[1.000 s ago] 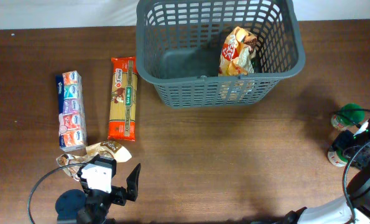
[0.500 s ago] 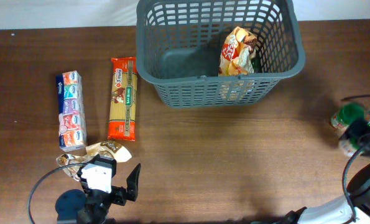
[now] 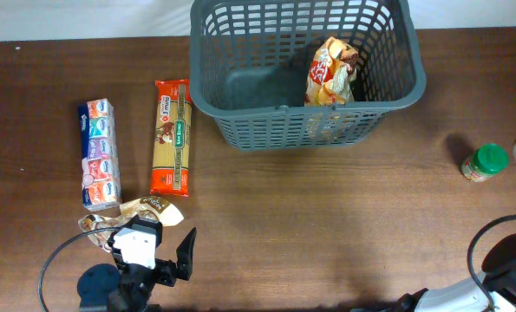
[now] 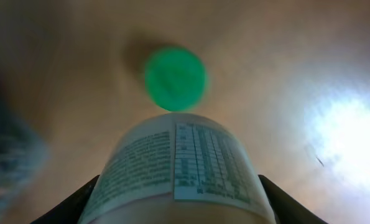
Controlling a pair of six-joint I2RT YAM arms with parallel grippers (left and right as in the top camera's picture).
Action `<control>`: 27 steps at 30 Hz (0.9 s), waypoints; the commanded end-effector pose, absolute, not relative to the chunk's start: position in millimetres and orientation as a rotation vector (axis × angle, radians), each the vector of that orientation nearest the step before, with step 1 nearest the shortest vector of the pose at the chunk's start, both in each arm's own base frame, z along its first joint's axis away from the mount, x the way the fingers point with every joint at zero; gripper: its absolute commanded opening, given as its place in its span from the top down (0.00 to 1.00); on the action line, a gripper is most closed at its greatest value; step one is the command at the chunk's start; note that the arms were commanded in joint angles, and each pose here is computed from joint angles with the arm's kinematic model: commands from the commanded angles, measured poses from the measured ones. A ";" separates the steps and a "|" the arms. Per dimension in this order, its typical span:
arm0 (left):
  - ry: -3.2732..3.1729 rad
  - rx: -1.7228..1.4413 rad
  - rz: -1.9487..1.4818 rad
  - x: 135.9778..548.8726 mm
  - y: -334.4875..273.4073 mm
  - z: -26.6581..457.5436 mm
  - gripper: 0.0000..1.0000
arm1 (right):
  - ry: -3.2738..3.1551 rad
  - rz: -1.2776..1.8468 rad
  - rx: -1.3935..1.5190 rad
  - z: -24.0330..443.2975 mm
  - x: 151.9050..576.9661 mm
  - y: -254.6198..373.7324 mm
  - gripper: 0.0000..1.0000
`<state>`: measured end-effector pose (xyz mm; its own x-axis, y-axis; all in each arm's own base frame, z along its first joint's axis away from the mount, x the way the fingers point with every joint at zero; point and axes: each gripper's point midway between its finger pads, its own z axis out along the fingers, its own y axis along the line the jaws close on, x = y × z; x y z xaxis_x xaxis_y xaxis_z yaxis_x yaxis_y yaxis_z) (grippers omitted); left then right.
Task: Pack container
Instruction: 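Lift the jar with the right gripper and carry it over the basket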
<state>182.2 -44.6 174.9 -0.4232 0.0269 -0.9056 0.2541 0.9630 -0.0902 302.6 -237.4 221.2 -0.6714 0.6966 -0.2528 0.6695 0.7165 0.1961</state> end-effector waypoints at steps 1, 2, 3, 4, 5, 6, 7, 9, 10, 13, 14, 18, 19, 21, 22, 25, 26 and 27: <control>1.989 0.199 -0.242 182.5 -42.8 178.4 0.01 | 2.427 0.308 0.869 290.2 337.8 -206.0 0.96; 1.989 0.199 -0.242 182.5 -42.8 178.4 0.01 | 2.395 0.340 0.816 303.7 346.0 -198.2 0.96; 1.989 0.198 -0.242 182.5 -42.8 178.4 0.01 | 2.359 0.374 0.760 318.2 355.1 -189.1 0.96; 1.989 0.198 -0.242 182.5 -42.8 178.4 0.01 | 2.320 0.410 0.699 334.0 365.0 -178.1 0.96; 1.989 0.199 -0.242 182.5 -42.8 178.4 0.01 | 2.290 0.434 0.665 345.6 372.4 -169.3 0.96; 1.989 0.198 -0.242 182.5 -42.8 178.4 0.01 | 2.254 0.462 0.626 359.4 381.8 -157.6 0.96; 1.989 0.198 -0.242 182.5 -42.8 178.4 0.01 | 2.223 0.485 0.580 372.4 391.0 -145.1 0.96; 1.989 0.198 -0.242 182.5 -42.8 178.4 0.01 | 2.172 0.513 0.475 394.5 407.4 -119.0 0.96; 1.989 0.198 -0.242 182.5 -42.8 178.4 0.01 | 2.149 0.525 0.415 404.8 416.2 -102.9 0.96; 1.989 0.198 -0.242 182.5 -42.8 178.4 0.01 | 2.088 0.556 0.215 428.6 438.7 -49.3 0.96; 1.989 0.198 -0.242 182.5 -42.8 178.4 0.01 | 2.068 0.569 0.151 434.6 444.7 -30.2 0.96; 1.989 0.198 -0.242 182.5 -42.8 178.4 0.01 | 2.030 0.561 -0.011 443.8 462.0 36.7 0.96; 1.989 0.198 -0.242 182.5 -42.8 178.4 0.01 | 2.030 0.544 -0.034 442.8 465.3 52.0 0.96; 1.989 0.198 -0.242 182.5 -42.8 178.4 0.01 | 2.033 0.506 -0.069 439.2 470.7 80.1 0.96; 1.989 0.198 -0.242 182.5 -42.8 178.4 0.01 | 2.040 0.482 -0.081 434.8 474.0 93.3 0.96; 1.989 0.198 -0.242 182.5 -42.8 178.4 0.01 | 2.076 0.409 -0.113 416.0 482.4 128.0 0.96; 1.989 0.198 -0.242 182.5 -42.8 178.4 0.01 | 2.099 0.379 -0.126 404.0 486.4 141.9 0.96; 1.989 0.199 -0.242 182.5 -42.8 178.4 0.01 | 2.112 0.366 -0.136 397.5 488.6 148.5 0.96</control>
<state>182.2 -44.6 174.9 -0.4232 0.0269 -0.9056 0.2541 0.9630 -0.0902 470.9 142.5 413.6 -0.5470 0.0709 -0.8342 -0.3302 0.8974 0.2928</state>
